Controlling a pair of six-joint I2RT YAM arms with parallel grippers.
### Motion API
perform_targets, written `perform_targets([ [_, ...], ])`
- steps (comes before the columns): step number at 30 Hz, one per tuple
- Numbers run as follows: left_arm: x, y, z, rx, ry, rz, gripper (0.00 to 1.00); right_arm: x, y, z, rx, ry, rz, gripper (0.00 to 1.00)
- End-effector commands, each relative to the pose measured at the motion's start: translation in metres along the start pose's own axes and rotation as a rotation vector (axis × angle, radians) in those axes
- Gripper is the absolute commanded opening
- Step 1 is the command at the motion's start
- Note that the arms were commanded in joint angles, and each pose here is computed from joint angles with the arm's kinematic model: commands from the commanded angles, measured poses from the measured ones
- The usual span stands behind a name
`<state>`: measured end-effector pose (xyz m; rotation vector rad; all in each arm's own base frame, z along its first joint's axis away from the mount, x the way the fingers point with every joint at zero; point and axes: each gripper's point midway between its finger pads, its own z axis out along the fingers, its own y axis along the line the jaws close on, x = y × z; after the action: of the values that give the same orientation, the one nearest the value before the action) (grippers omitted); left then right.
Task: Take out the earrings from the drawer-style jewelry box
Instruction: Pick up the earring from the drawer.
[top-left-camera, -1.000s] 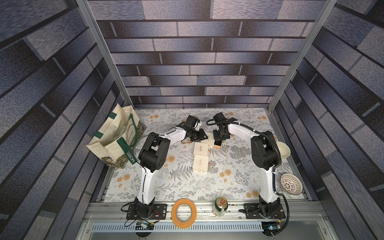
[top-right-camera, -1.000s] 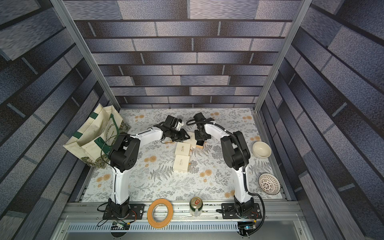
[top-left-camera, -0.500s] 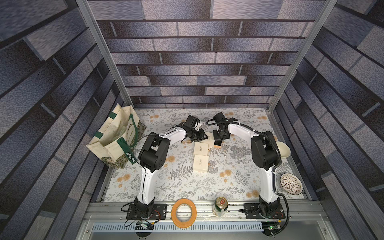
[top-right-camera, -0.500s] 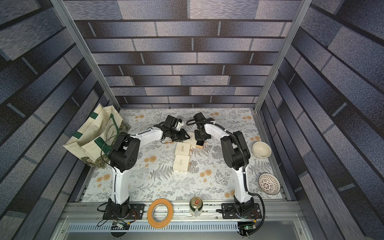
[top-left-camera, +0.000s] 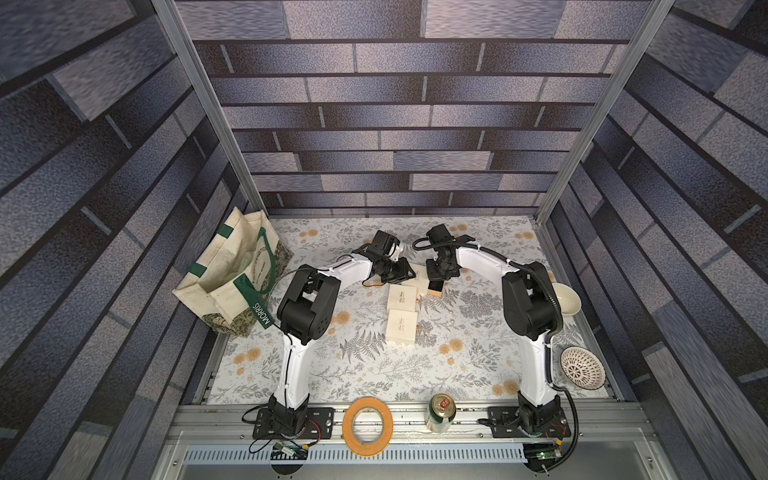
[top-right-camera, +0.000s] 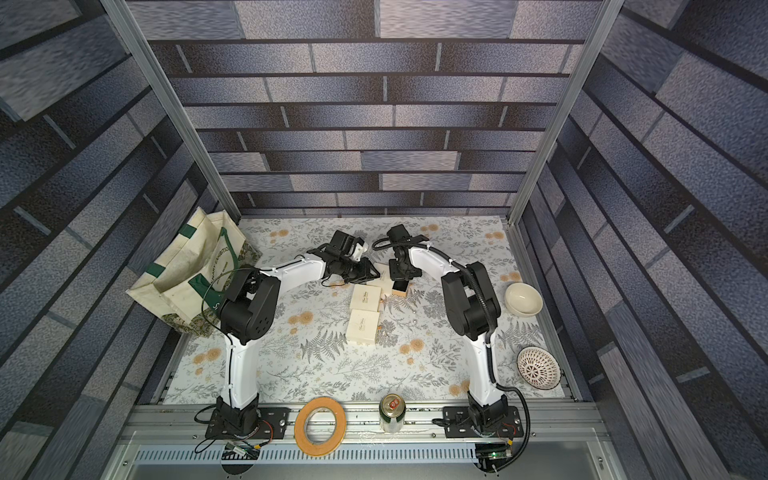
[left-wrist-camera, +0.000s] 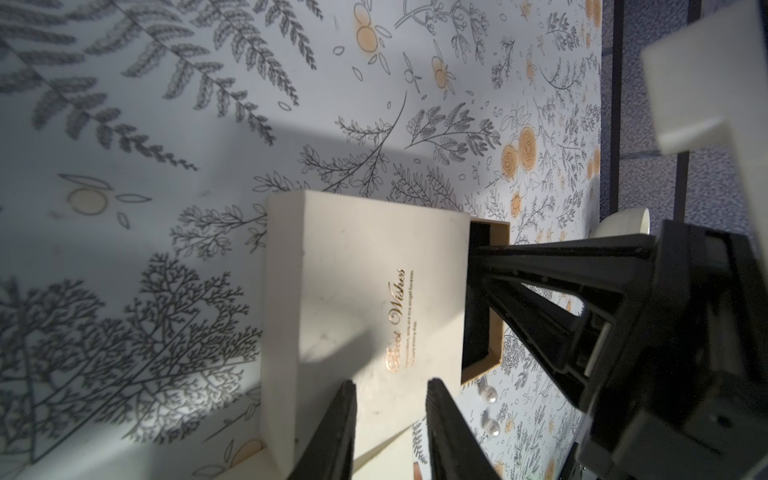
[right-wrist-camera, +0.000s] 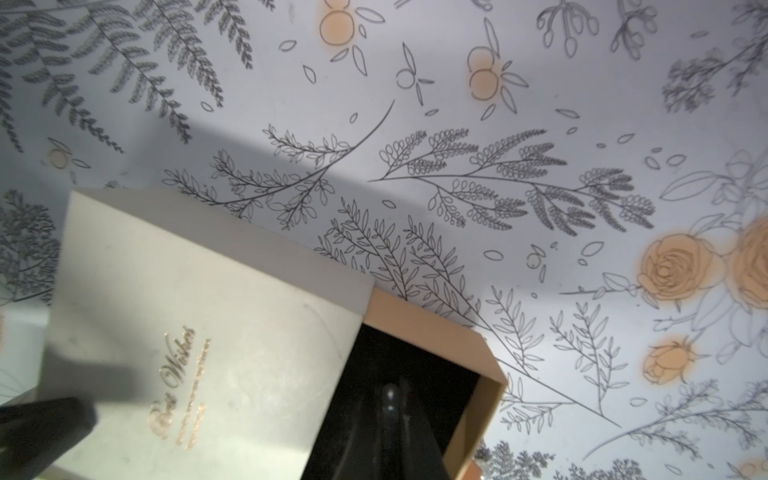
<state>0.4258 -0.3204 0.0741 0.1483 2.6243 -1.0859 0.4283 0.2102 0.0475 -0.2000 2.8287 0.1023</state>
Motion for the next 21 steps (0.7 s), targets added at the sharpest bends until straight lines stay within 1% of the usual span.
perform_targets([
  [1,0.0199,0.0280,-0.0004,-0.100,0.055,-0.058,0.32,-0.0085,-0.0027,-0.0166,0.009,-0.025,-0.002,0.00],
  [21,0.0202,0.0280,-0.0006,-0.102,0.056,-0.058,0.32,-0.0014,-0.0067,-0.0126,0.053,0.048,-0.054,0.00],
])
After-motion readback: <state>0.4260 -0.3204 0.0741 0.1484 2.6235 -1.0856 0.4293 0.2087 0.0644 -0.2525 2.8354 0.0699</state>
